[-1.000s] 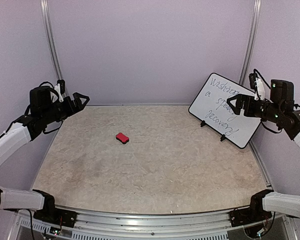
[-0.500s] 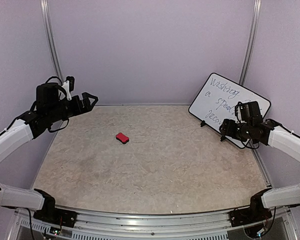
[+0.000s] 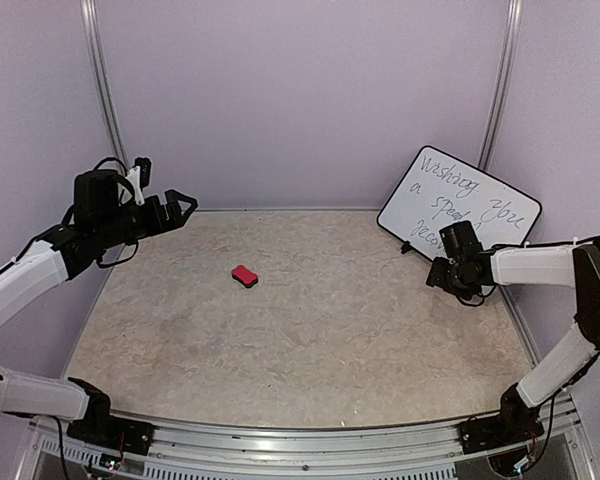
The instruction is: Erase the whiteboard
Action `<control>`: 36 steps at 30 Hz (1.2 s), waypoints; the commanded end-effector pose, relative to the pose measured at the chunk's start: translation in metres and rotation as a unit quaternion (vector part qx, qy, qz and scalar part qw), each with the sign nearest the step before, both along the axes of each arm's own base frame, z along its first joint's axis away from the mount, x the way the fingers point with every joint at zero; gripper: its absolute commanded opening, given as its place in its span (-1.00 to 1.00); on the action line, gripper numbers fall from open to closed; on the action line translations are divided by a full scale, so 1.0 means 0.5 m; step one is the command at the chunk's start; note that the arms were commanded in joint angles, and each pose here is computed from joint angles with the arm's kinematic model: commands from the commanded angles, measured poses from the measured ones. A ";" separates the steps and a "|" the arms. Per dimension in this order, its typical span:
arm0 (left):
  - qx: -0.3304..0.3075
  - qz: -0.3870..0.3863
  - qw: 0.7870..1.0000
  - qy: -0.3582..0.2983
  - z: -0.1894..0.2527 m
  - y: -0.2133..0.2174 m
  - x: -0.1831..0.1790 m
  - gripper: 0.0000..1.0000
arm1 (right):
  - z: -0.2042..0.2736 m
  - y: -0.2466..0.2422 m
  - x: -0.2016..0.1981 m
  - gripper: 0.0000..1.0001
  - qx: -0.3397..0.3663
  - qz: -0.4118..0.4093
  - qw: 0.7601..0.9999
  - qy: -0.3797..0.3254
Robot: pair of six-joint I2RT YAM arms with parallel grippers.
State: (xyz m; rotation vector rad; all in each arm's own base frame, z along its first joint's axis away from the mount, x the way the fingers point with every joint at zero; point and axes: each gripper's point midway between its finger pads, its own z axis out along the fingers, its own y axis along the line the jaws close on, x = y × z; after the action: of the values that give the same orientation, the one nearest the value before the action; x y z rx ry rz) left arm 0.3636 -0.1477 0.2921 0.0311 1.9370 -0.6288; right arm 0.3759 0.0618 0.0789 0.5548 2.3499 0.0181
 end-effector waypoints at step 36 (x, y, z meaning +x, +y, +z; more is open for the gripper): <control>-0.030 -0.014 0.999 -0.013 0.010 0.014 0.000 0.98 | -0.112 -0.079 0.132 -0.07 -0.117 -0.156 0.981 -0.018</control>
State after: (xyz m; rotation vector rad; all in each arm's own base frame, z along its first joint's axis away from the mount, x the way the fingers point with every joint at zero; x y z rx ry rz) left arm 0.3638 -0.1415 0.2906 0.0211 1.9270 -0.6866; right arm 0.4408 0.0341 0.0240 0.7544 2.1757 -0.3366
